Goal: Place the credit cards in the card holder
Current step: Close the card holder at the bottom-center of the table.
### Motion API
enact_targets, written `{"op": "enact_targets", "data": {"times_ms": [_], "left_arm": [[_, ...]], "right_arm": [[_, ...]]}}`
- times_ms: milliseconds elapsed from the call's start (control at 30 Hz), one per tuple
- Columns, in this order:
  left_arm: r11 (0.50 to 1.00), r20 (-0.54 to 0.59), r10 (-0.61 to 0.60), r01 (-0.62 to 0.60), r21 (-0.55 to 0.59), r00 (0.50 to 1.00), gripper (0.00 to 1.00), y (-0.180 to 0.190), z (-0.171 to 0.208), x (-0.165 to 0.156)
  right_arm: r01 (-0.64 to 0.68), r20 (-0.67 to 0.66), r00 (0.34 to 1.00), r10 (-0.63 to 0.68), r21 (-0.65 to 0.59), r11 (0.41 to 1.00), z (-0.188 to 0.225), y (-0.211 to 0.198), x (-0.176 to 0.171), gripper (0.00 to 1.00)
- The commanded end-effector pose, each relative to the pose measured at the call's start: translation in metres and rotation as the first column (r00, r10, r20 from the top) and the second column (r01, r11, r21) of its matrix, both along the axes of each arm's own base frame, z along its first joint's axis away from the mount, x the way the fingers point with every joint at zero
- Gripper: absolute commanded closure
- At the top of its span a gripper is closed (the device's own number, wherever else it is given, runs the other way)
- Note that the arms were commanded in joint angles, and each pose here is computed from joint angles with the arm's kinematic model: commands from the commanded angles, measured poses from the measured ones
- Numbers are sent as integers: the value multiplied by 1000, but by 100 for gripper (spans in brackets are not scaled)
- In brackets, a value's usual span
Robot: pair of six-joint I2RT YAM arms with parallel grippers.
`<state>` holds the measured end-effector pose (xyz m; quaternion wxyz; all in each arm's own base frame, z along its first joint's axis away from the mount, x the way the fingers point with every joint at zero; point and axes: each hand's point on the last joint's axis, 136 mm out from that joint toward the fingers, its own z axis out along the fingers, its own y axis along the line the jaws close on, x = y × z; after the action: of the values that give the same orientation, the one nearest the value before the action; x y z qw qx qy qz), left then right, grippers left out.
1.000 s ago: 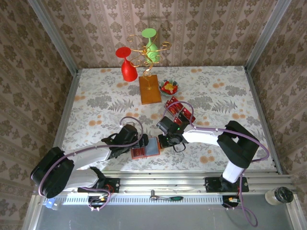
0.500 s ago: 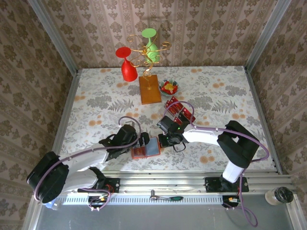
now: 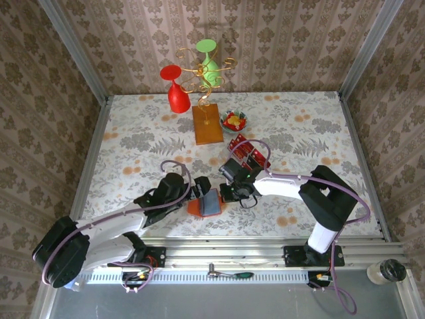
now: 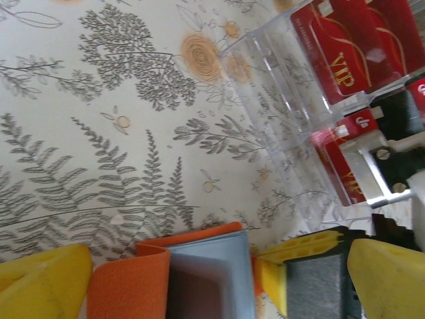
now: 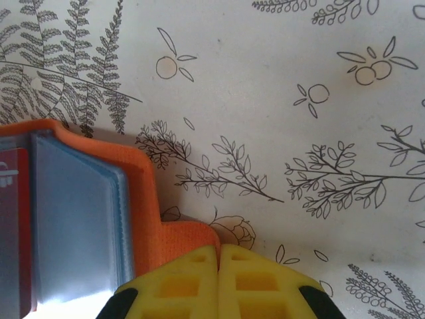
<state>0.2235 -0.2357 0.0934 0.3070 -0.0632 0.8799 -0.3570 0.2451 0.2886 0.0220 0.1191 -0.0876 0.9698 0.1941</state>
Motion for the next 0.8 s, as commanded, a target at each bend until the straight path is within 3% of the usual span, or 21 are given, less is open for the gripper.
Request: {"op": "enact_targets", "data": {"times_ms": [0, 367, 600, 767], "left_arm": [[995, 14, -29, 30, -95, 999, 0, -20, 19, 1], [991, 22, -59, 62, -119, 998, 0, -47, 21, 1], [986, 25, -67, 70, -150, 997, 0, -64, 24, 2], [985, 48, -58, 65, -161, 997, 0, -67, 33, 1]], "right_arm": [[13, -6, 1000, -13, 40, 999, -2, 5, 4, 100], [41, -9, 999, -41, 93, 995, 8, 3, 15, 100], [79, -4, 997, -79, 136, 988, 21, -6, 20, 73], [120, 7, 992, -123, 167, 979, 32, -19, 23, 66]]}}
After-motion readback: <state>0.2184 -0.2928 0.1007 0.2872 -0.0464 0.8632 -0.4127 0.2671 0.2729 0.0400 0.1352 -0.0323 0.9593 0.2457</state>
